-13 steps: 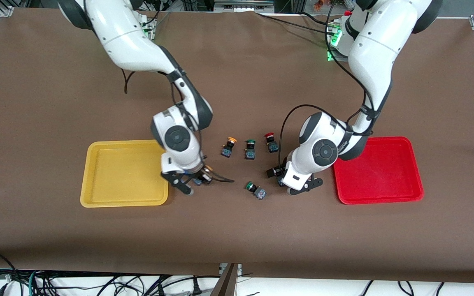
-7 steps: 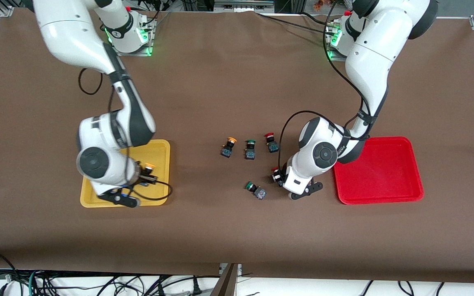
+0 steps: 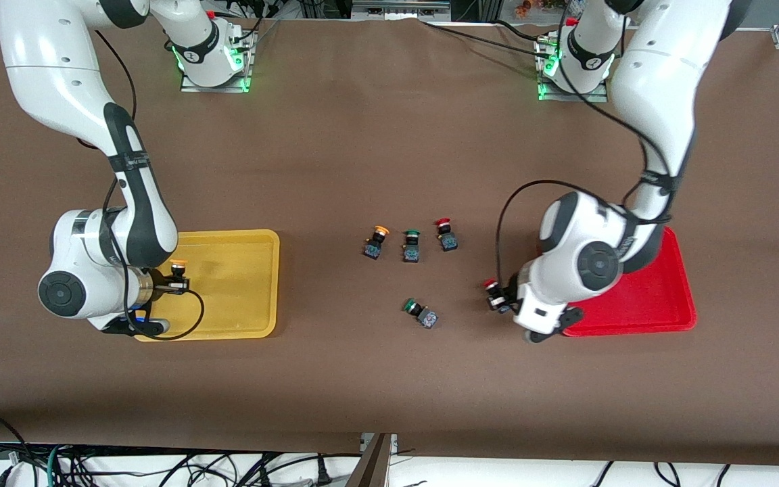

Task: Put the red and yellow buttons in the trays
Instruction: 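Place the orange button in the yellow tray while the left gripper places red, then move both grippers back to the remaining orange and red buttons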

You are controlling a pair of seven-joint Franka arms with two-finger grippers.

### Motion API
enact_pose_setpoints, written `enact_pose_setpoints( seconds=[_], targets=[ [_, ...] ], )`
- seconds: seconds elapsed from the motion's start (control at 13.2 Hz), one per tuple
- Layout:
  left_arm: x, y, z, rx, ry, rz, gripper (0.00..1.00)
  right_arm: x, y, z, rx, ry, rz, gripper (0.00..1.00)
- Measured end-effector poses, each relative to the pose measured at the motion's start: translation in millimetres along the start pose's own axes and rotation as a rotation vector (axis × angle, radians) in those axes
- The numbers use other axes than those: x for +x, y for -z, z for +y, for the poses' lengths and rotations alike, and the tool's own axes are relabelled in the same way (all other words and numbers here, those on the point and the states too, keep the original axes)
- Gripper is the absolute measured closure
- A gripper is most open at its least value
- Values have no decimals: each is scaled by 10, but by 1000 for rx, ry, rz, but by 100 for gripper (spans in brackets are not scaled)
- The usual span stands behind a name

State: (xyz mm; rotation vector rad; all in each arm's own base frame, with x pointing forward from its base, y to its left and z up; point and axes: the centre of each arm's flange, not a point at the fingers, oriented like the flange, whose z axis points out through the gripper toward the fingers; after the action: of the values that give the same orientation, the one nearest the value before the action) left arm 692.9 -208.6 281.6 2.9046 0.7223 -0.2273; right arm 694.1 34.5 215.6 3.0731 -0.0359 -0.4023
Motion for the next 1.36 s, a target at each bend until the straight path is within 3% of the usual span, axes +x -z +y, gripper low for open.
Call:
enact_pose_setpoints(
  seconds=[0.15, 0.3, 0.45, 0.61, 0.68, 0.91, 1.14, 1.36],
  targets=[
    [266, 219, -463, 41, 17, -41, 60, -18, -89, -59, 1, 9, 0, 59],
    [553, 190, -951, 90, -70, -55, 60, -22, -51, -122, 3, 17, 8, 44],
    [649, -117, -1296, 191, -163, -71, 60, -30, 125, -217, 21, 23, 26, 25],
    [572, -483, -1373, 256, -227, -83, 60, -104, 386, -511, 87, -28, 32, 4],
    [505, -595, -1336, 265, -247, -91, 54, -166, 475, -763, 116, -80, 28, 0],
    [396, -574, -1168, 263, -283, -83, 27, -447, 495, -1847, 127, -242, 14, 0],
    [175, -185, -831, 205, -288, -69, 1, -775, 273, -2980, 143, -387, 75, 0],
    [-461, -42, -215, 152, -243, -110, 0, -1011, -39, -3641, 172, -462, 116, 0]
  ],
)
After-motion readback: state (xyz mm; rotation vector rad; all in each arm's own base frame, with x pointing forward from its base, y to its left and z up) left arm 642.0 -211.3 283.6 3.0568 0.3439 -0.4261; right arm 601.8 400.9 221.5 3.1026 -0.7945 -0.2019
